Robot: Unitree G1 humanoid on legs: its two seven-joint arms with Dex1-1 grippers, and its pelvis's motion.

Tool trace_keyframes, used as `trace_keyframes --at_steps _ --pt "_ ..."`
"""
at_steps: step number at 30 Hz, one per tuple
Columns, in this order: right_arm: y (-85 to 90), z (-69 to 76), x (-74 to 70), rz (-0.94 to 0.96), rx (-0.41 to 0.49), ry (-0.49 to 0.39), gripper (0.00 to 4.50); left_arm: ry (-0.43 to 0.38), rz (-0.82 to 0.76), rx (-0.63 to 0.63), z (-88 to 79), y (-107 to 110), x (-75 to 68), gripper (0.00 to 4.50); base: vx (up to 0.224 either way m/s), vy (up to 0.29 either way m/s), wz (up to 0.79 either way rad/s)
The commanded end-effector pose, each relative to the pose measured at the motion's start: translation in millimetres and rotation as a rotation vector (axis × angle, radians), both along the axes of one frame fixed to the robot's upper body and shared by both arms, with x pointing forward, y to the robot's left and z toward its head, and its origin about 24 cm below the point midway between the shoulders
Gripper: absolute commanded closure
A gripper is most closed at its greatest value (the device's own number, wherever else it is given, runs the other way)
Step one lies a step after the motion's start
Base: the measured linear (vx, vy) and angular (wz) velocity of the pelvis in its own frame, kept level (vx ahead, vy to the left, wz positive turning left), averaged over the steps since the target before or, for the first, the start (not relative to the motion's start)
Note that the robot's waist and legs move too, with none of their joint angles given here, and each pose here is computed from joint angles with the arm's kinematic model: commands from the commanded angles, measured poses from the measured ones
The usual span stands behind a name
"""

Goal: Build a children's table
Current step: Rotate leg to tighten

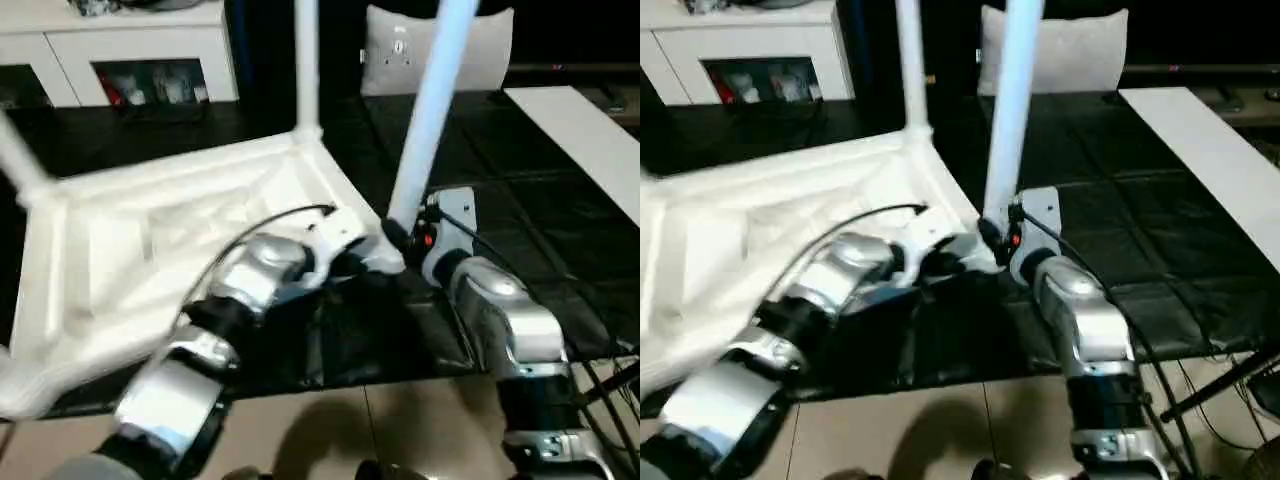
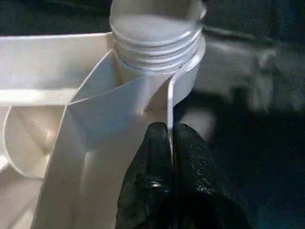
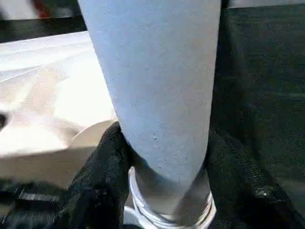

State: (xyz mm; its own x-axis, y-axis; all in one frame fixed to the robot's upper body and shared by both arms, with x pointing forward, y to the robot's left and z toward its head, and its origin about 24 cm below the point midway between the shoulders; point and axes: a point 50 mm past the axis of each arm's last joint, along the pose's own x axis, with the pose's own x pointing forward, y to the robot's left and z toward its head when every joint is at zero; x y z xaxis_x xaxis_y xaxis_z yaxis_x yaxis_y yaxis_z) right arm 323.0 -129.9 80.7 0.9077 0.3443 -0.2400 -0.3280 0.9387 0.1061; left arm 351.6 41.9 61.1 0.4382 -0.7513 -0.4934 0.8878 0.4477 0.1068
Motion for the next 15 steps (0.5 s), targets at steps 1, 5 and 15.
trace_keyframes --at_steps 1,5,15 --pt "38.1 -8.8 -10.4 0.151 0.043 0.034 1.82 -0.093 -0.029 -0.062 22.1 -27 2.3 4.50 0.000 0.000 0.00" --pt "31.9 -6.7 -14.9 0.148 0.050 0.007 1.42 -0.112 -0.040 -0.040 21.9 -22 3.5 4.50 0.000 0.000 0.00" --pt "-32.5 7.2 -32.0 0.382 -0.020 -0.103 0.58 -0.107 -0.217 0.016 13.2 17 -5.7 4.50 0.000 0.000 0.00"
